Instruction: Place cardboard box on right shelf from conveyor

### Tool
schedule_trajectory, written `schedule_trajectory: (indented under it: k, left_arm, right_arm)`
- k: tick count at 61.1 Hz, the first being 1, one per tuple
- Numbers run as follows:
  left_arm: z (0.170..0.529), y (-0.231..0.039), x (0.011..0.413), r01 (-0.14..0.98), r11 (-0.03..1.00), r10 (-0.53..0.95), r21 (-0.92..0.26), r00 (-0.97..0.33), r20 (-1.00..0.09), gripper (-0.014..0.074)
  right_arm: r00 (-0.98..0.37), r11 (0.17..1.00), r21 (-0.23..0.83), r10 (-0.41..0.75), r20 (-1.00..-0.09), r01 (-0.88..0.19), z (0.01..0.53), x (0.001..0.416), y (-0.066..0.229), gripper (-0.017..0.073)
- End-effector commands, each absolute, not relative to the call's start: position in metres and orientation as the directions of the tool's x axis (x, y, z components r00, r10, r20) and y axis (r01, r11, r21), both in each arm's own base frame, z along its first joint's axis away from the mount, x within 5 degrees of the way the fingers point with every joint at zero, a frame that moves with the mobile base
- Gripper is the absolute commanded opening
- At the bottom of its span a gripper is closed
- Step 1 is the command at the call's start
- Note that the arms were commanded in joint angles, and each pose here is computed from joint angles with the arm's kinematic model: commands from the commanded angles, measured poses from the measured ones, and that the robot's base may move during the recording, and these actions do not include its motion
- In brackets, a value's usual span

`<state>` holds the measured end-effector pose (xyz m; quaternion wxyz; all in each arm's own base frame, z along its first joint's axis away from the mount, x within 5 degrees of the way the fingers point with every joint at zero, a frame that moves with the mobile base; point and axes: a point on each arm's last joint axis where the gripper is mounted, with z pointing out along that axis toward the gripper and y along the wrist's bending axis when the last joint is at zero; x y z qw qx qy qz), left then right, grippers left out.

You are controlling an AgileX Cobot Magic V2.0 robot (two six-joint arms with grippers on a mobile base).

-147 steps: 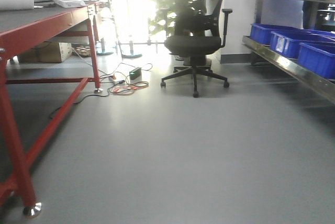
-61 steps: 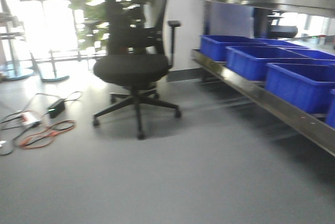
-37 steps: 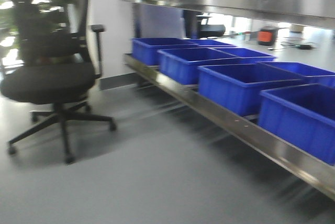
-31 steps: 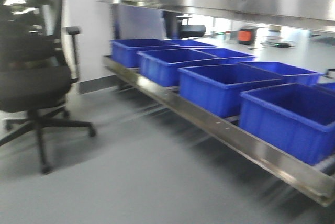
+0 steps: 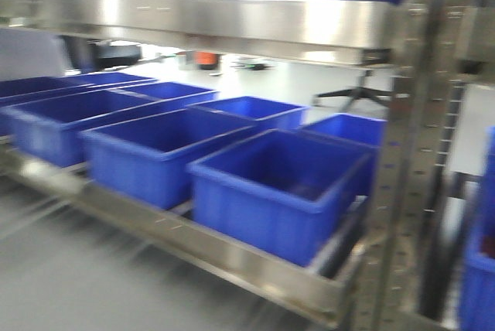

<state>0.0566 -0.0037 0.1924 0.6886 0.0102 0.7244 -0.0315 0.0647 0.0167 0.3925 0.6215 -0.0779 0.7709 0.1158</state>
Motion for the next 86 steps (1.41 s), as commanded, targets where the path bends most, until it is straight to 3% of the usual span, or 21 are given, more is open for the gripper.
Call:
schedule_trajectory:
  k: [1, 73, 86]
  left_arm:
    - [0.198, -0.0034, 0.0559, 0.061, 0.997, -0.04, -0.037, 0.041, -0.998, -0.0116]
    - [0.198, -0.0035, 0.0559, 0.063, 0.997, -0.04, -0.037, 0.041, -0.998, -0.0116]
    - [0.198, -0.0011, 0.056, 0.019, 0.999, -0.038, -0.037, 0.042, -0.998, -0.0116]
  right_arm:
    - [-0.096, 0.958, 0.066, 0.04, -0.995, -0.279, 0.4106, 0.064, 0.0167, 0.0195]
    - [-0.096, 0.958, 0.066, 0.04, -0.995, -0.279, 0.4106, 0.064, 0.0167, 0.0195]
    - [-0.096, 0.958, 0.066, 0.04, -0.995, -0.279, 0.4106, 0.064, 0.0167, 0.0195]
